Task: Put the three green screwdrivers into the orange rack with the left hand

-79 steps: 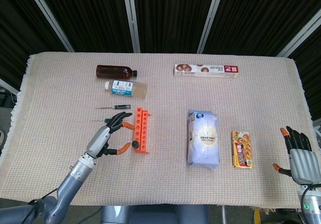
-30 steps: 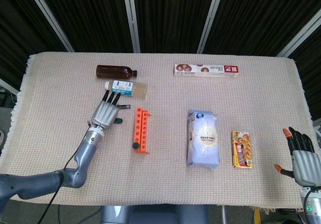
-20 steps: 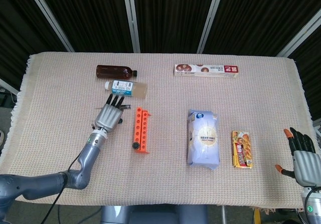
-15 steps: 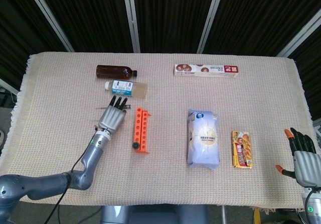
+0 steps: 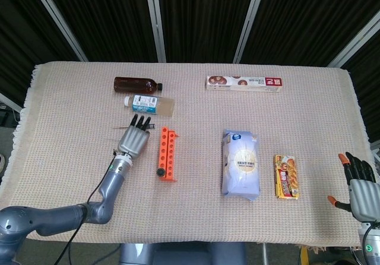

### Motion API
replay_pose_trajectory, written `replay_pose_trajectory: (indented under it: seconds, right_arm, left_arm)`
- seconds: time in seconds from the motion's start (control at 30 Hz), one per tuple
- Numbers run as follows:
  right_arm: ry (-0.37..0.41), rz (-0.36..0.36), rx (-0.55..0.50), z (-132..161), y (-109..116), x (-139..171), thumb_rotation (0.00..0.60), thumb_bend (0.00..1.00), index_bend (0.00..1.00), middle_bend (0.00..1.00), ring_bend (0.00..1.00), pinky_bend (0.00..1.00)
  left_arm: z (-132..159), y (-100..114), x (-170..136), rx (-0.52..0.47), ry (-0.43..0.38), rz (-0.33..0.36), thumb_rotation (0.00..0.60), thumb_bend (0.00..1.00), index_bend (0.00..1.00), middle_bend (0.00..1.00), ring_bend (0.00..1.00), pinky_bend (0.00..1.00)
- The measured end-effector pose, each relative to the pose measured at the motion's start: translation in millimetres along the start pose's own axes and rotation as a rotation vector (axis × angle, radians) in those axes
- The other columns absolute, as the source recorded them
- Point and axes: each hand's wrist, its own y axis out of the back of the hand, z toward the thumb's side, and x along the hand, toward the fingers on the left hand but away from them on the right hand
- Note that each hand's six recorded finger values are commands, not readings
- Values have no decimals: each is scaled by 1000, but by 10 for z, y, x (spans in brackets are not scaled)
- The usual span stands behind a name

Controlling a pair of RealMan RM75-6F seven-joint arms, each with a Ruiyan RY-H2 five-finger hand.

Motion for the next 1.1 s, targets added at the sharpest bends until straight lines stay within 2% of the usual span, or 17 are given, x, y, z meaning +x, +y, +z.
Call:
replay_pose_trajectory:
  seconds: [0.33,0.53,0.6,0.77,0.97,1.1]
  right_arm:
    - [0,2,-2,-1,-7,-3,600,0,0,0,0,0]
    - [0,0,-2,-1,1,0,600,0,0,0,0,0]
    - [2,-1,-2,4,3,2,600,0,0,0,0,0]
    - [10,-2,-1,22,4,3,600,0,0,0,0,0]
    - [19,-5,-1,45,5,2,600,0,0,0,0,0]
    - [19,-6,-2,42,6,8,600,0,0,0,0,0]
  left_arm:
    - [-46,-26,-18,0,9,-9,600,342,502,0,0,0]
    - [-64,-28,-42,-45,6,-10,600,448,609,45,0,0]
    - [-72,-22,-62,-86,4,-10,600,487,635,65,0,0]
    - [-126,55,-157,-202,-12,1,600,505,661,84,0,0]
    - [-302,295,-355,-335,-34,60,600,516,668,94,0,0]
    - [-450,476,-496,-471,-39,113,600,531,669,102,0,0]
